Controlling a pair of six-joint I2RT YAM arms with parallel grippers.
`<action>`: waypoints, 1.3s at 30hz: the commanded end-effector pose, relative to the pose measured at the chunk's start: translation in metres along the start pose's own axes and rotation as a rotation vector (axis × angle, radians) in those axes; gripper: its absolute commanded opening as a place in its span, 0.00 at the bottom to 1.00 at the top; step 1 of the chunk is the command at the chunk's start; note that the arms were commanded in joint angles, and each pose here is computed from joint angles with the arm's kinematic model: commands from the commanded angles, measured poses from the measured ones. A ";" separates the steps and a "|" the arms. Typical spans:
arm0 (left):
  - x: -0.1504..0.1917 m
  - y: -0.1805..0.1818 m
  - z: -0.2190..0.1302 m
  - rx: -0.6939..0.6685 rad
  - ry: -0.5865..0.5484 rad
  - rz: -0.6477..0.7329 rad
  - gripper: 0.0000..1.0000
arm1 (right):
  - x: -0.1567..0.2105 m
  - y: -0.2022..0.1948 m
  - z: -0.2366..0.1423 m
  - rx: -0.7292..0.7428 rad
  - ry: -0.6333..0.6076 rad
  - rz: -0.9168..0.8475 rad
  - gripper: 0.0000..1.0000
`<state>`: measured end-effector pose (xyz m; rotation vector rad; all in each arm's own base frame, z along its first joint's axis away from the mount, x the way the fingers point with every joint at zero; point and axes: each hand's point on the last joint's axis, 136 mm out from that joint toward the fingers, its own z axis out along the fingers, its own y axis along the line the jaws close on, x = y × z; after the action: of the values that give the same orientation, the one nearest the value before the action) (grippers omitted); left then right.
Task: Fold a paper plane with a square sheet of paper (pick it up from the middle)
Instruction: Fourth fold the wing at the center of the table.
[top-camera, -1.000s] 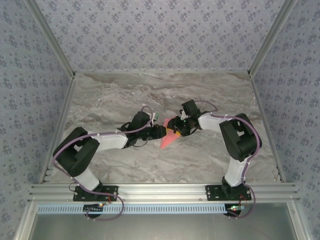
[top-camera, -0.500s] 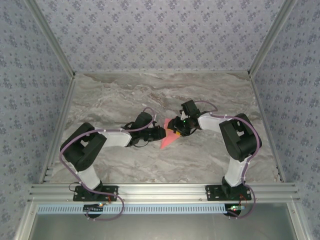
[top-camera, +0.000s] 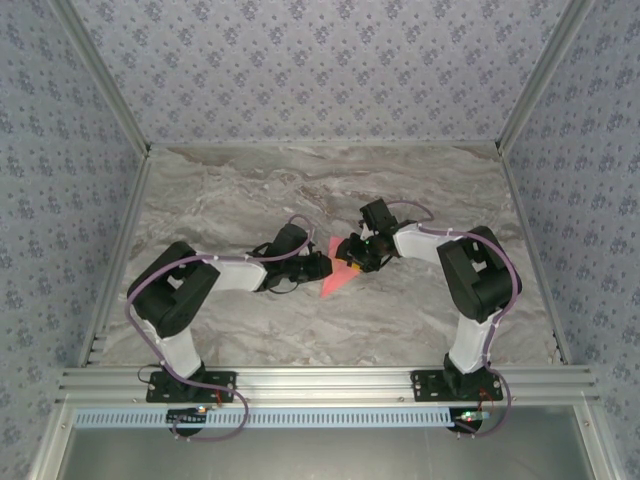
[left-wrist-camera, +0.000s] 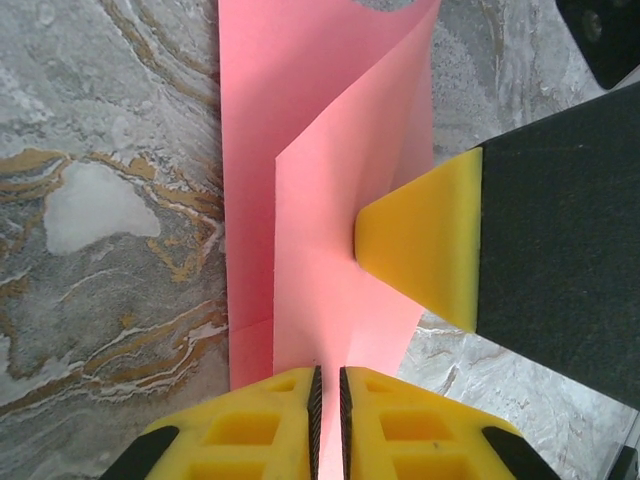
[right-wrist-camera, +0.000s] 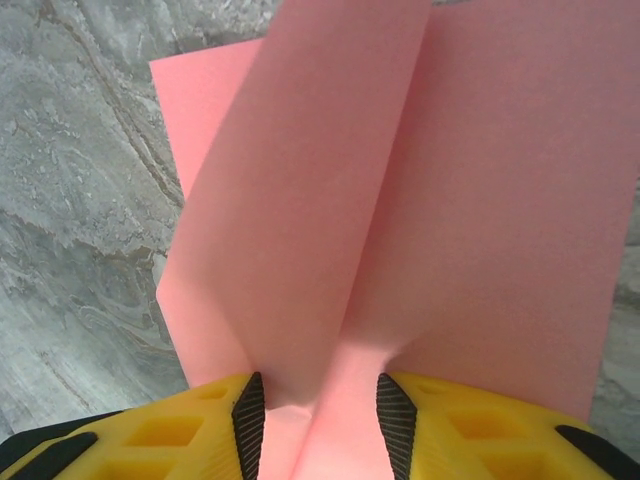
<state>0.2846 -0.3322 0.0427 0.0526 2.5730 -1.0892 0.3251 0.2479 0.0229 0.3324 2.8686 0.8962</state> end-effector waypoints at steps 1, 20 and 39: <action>-0.006 -0.001 0.002 -0.003 -0.006 0.020 0.15 | 0.019 -0.065 0.013 0.246 0.044 0.094 0.40; -0.001 0.006 0.005 -0.029 0.011 0.015 0.14 | 0.024 -0.081 0.015 0.331 0.077 0.127 0.37; 0.004 0.009 0.002 -0.008 0.020 -0.014 0.14 | 0.031 -0.100 0.018 0.452 0.119 0.139 0.44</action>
<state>0.2822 -0.3281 0.0334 0.0495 2.6005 -1.0682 0.3261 0.2480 0.0186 0.3897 2.9711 0.7862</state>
